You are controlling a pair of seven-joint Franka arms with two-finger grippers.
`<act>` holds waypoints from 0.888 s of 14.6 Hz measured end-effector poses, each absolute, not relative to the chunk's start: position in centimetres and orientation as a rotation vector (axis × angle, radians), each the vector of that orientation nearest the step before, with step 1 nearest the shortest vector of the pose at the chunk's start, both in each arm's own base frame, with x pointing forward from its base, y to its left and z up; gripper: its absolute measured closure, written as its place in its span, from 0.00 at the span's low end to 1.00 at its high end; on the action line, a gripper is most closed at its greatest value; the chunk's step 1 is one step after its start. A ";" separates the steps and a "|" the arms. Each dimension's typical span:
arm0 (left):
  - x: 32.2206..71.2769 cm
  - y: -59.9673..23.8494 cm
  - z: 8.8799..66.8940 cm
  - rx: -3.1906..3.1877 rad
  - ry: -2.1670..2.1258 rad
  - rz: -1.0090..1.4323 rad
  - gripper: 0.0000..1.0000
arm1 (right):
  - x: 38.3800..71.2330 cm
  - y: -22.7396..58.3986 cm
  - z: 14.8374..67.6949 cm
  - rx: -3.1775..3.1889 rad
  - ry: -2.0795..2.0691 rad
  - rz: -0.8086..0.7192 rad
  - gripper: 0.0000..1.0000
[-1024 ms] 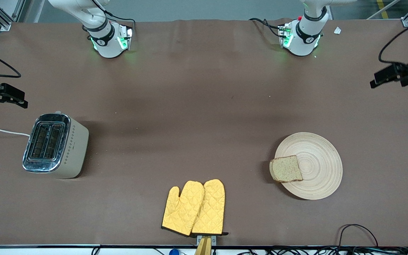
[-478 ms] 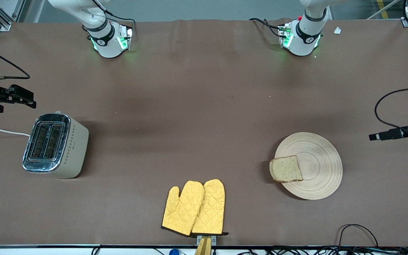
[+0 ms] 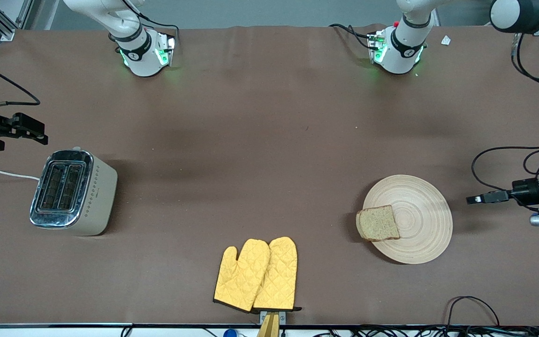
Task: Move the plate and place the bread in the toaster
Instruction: 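Reach the left gripper down to the rim of the wooden plate, then push the wooden plate with the left gripper toward the toaster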
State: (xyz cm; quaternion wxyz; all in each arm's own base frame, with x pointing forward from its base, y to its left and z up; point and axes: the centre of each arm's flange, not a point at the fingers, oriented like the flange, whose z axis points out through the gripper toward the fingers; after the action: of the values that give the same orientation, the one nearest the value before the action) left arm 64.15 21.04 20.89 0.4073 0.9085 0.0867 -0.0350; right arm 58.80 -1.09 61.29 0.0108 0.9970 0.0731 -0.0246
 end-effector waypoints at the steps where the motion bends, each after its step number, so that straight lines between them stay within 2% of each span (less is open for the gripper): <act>1: 64.3 20.9 19.7 2.284 0.213 -0.071 0.26 | 58.8 -1.1 61.3 3.111 0.228 -0.077 0.00; 2: 64.4 20.8 18.7 2.280 0.214 -0.053 0.26 | 58.8 -1.1 61.3 3.111 0.228 -0.077 0.00; 4: 64.6 20.5 17.5 2.259 0.229 -0.033 0.36 | 58.8 -1.1 61.3 3.111 0.228 -0.075 0.00; 5: 64.7 20.3 16.9 2.245 0.237 -0.032 0.36 | 58.8 -1.1 61.3 3.111 0.228 -0.074 0.00; 7: 64.8 19.5 15.9 2.215 0.241 -0.026 0.47 | 58.8 -1.1 61.3 3.111 0.227 -0.074 0.00; 8: 64.9 19.1 15.4 2.201 0.237 -0.021 0.47 | 58.8 -1.1 61.3 3.111 0.227 -0.074 0.00; 10: 64.9 18.4 14.5 2.181 0.216 -0.006 0.59 | 58.8 -1.1 61.3 3.111 0.227 -0.073 0.00; 13: 65.0 17.5 13.3 2.158 0.193 0.005 0.63 | 58.8 -1.1 61.3 3.110 0.228 -0.071 0.00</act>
State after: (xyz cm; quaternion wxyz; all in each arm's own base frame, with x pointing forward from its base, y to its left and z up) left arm 65.00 17.50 13.35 0.4684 0.8800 0.0786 0.0020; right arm 58.84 -1.11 61.31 0.0110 0.9970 0.0729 -0.0229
